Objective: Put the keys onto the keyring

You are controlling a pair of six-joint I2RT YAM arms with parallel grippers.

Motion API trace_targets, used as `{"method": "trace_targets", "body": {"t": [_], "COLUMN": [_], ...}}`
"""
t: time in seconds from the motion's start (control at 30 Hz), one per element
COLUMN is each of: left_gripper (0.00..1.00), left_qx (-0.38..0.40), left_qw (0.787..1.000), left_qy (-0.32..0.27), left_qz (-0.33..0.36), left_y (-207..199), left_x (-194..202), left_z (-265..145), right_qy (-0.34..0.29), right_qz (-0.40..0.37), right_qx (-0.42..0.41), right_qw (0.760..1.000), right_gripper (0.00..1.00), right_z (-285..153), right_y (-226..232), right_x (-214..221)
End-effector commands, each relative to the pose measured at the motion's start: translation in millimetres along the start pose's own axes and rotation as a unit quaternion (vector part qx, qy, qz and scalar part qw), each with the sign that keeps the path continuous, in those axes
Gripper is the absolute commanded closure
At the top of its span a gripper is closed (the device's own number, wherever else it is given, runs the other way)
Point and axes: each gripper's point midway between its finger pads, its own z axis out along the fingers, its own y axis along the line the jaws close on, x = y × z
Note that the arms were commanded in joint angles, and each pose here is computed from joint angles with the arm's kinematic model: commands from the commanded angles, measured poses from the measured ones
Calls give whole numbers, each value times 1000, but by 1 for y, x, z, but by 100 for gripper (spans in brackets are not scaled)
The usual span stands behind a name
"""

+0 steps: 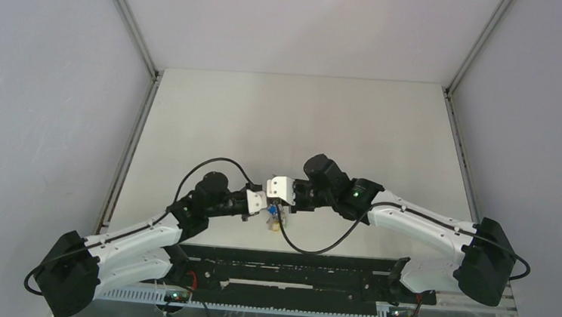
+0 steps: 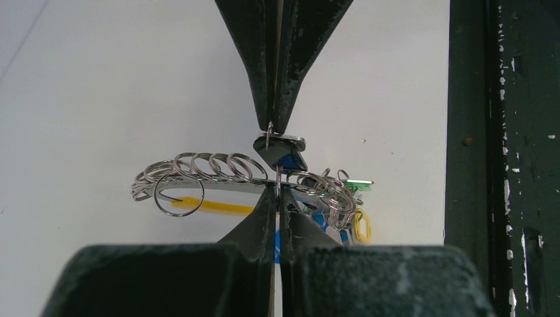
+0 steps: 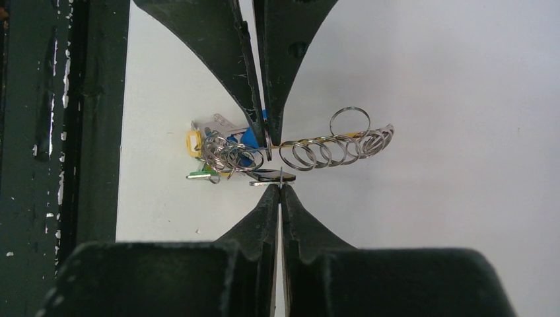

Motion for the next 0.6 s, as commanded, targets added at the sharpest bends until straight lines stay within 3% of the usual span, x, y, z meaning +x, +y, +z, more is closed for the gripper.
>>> {"method": "trace_targets", "body": {"t": [0.0,0.57], "left_gripper": [100,100], "left_qx": [-17,-22], "left_qw": [997,995], "left_qy": [-67,-83], "left_qz": [44,51], "left_y": [22,20], "left_x": [-55,-58], "left_z": [2,-1], "right_qy": [-15,-30], "right_qz": [-25,-20], "right_qx": [1,-2], "right_qw": [1000,999], "right_gripper": [100,100], "right_z": [6,-3], "right_y": [-1,5], "right_x": [-13,-11]}}
